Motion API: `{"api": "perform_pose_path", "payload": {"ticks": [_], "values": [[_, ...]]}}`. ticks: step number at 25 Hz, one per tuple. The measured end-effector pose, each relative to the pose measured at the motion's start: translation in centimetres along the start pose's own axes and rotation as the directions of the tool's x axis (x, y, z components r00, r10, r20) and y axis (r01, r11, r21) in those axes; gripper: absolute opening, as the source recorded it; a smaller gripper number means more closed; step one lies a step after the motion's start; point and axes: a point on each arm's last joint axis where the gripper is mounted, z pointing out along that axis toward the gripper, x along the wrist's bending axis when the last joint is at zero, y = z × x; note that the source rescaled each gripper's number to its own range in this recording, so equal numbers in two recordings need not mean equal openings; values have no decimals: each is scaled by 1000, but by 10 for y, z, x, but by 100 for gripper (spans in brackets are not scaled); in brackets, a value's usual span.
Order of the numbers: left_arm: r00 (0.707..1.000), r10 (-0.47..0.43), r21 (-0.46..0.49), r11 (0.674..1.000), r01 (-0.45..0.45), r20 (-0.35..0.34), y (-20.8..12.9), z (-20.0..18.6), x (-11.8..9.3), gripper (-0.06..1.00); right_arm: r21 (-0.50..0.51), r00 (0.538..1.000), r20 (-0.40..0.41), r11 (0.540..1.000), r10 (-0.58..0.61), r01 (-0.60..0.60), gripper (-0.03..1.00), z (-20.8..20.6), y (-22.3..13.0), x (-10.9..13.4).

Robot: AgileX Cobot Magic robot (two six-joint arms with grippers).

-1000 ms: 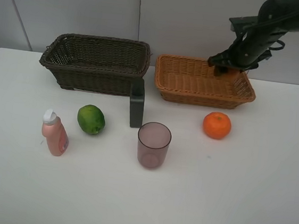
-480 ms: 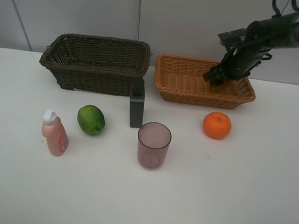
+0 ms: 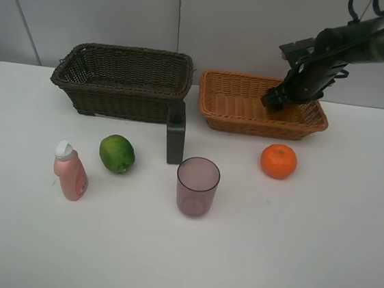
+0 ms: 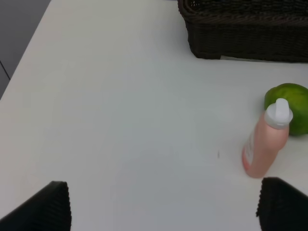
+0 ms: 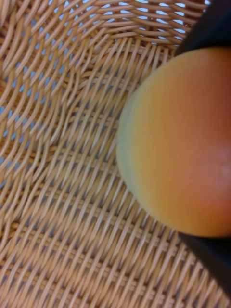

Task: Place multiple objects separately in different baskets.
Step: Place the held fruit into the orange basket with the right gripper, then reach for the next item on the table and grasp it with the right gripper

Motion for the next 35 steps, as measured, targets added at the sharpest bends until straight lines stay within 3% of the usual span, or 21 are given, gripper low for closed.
{"api": "perform_pose_path", "payload": {"ticks": [3,6,18,25,35], "values": [[1000,0,0,1000,0,0,0,0,0,100,-1,1000,0,1000,0,0,90,0,0,0],[1000,0,0,1000,0,0,0,0,0,100,3,1000,0,1000,0,0,98,0,0,0],[1000,0,0,1000,0,0,0,0,0,100,25,1000,-8,999,21,-20,100,-8,0,-1],[1000,0,0,1000,0,0,0,0,0,100,5,993,-47,994,112,-112,100,-53,9,-6],[1000,0,0,1000,0,0,0,0,0,100,8,990,-35,991,136,-136,100,-131,8,-18]]}}
